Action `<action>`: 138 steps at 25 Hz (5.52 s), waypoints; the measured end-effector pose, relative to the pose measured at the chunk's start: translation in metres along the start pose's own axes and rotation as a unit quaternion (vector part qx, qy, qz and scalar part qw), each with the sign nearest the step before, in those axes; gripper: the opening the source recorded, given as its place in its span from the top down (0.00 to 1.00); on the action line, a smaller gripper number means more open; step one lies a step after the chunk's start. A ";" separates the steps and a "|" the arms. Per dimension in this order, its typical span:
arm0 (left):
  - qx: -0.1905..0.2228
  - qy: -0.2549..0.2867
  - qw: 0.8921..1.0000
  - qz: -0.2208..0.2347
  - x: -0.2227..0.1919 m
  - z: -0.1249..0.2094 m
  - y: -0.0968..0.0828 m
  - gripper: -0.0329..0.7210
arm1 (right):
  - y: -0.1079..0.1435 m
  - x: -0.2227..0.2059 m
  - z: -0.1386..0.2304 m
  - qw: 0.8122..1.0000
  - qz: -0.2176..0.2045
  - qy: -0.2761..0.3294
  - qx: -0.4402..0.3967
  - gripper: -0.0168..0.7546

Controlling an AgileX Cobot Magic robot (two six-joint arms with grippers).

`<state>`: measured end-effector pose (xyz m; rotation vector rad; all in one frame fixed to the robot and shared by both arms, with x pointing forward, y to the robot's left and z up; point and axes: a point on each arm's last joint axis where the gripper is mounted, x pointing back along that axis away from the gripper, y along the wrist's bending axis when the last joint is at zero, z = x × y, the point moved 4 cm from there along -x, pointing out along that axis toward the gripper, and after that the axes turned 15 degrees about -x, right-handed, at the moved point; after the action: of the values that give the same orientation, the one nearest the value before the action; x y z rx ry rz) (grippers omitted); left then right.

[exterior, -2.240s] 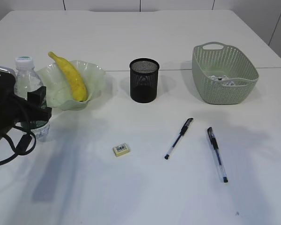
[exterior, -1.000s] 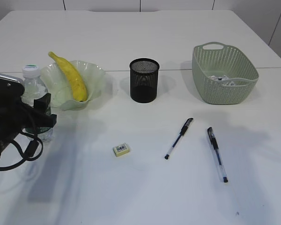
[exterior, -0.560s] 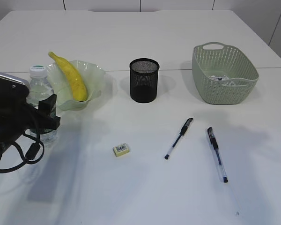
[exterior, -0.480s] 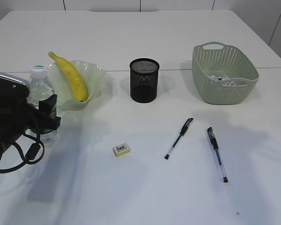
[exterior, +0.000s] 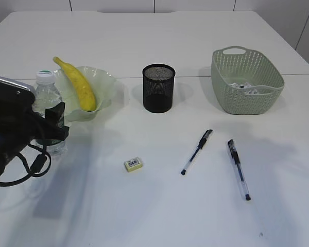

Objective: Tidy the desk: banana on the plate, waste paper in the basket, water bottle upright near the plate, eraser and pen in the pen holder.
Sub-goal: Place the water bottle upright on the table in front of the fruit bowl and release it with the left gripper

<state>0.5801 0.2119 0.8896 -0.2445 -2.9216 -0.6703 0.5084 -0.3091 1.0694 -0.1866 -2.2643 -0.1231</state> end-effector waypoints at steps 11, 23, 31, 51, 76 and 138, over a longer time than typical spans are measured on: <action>0.002 0.001 1.000 0.001 -0.005 -0.002 0.000 0.41 | 0.000 0.000 0.000 1.000 0.000 0.000 0.000 0.65; -0.001 -0.013 1.000 0.011 -0.013 -0.010 -0.003 0.41 | 0.000 0.000 0.000 1.000 0.000 0.000 0.000 0.65; -0.004 -0.017 1.000 0.016 -0.014 -0.012 -0.004 0.41 | 0.000 0.000 0.000 1.000 0.000 0.000 0.000 0.65; -0.004 -0.017 1.000 0.016 -0.014 -0.012 -0.004 0.41 | 0.000 0.000 0.000 1.000 0.000 0.000 0.000 0.65; -0.001 -0.016 1.000 0.014 -0.014 -0.012 -0.003 0.41 | 0.000 0.000 0.000 1.000 0.000 0.000 0.000 0.65; 0.030 -0.043 0.998 -0.017 -0.011 -0.030 0.007 0.28 | 0.000 0.000 0.000 1.000 0.000 0.000 0.000 0.65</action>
<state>0.5955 0.2033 0.9178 -0.2242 -3.0294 -0.5892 0.5084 -0.3091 1.0694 -0.1866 -2.2643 -0.1231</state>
